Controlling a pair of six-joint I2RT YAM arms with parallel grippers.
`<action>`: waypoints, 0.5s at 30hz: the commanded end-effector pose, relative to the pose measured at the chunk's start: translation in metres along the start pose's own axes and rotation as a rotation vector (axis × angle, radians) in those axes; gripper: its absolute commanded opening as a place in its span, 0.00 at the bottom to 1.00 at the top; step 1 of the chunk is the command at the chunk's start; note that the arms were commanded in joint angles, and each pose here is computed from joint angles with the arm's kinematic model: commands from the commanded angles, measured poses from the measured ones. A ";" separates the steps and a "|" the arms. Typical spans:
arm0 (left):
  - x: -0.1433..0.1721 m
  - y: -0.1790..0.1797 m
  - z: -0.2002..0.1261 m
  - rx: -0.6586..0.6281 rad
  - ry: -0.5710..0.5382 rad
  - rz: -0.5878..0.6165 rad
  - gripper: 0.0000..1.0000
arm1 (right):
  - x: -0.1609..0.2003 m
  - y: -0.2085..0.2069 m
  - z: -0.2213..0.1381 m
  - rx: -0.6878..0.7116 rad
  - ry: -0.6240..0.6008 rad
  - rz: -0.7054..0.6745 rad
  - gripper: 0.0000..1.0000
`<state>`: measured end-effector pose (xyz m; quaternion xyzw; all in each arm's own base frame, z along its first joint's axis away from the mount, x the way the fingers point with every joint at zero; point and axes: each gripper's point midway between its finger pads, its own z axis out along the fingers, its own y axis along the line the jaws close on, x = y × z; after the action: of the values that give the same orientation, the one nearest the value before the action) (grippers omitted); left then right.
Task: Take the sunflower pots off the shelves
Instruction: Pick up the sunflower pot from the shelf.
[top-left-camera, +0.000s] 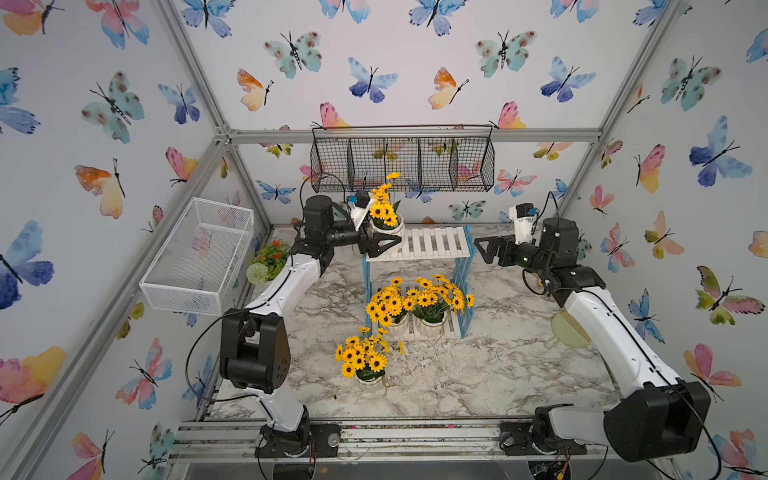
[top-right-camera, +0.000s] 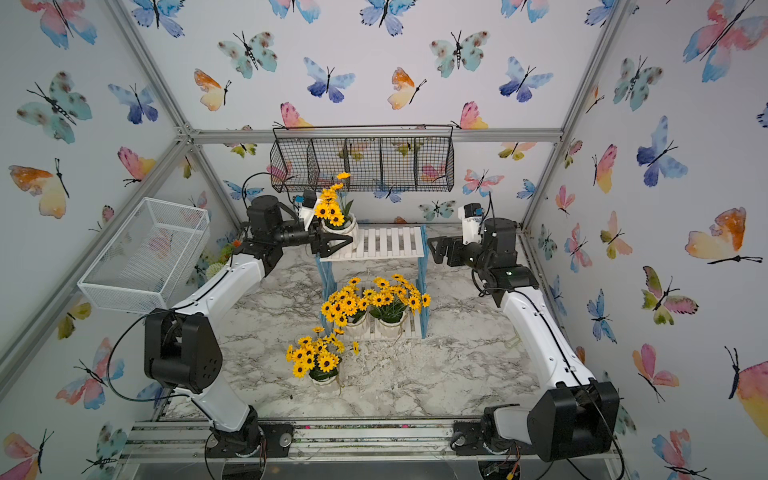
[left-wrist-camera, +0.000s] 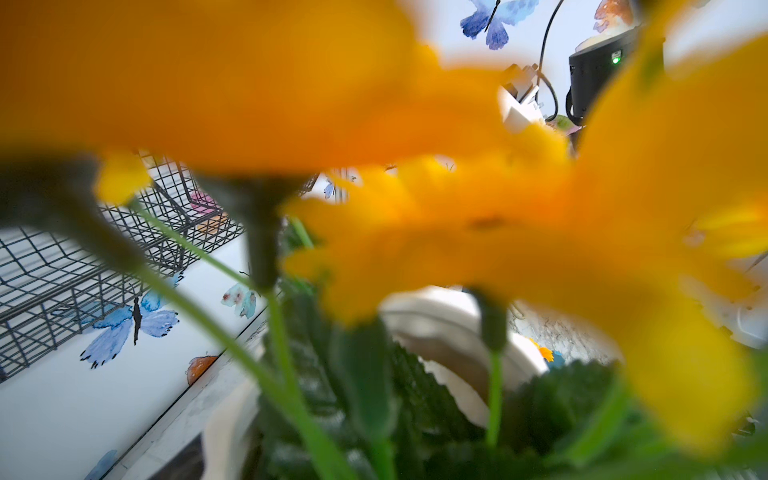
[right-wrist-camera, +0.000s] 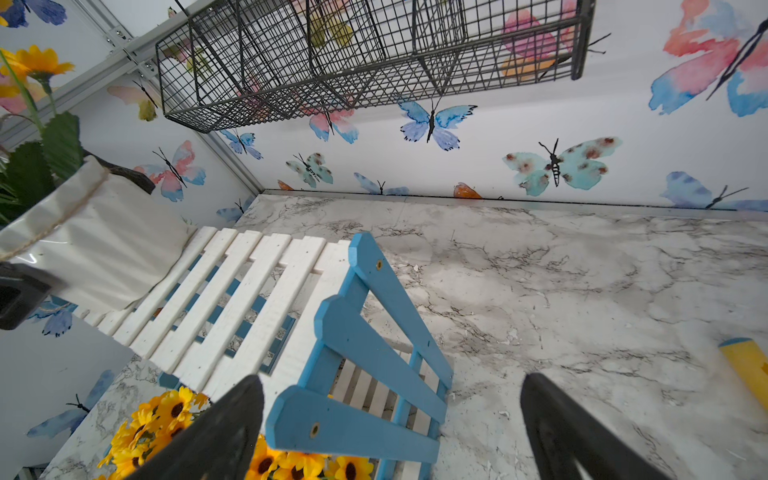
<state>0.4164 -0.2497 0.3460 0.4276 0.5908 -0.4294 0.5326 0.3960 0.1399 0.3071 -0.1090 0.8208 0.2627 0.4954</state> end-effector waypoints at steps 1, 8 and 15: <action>-0.001 0.003 0.002 -0.008 0.003 0.001 0.83 | 0.002 -0.002 0.003 -0.012 0.000 0.005 0.99; -0.001 -0.003 0.001 0.010 0.002 0.020 0.64 | 0.004 -0.002 0.003 -0.011 0.000 0.005 0.99; -0.002 -0.004 0.001 -0.005 -0.007 0.028 0.00 | 0.003 0.000 0.001 -0.015 -0.005 0.003 0.99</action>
<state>0.4161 -0.2504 0.3455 0.4343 0.5847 -0.4237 0.5385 0.3954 0.1406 0.3022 -0.1086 0.8221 0.2653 0.4919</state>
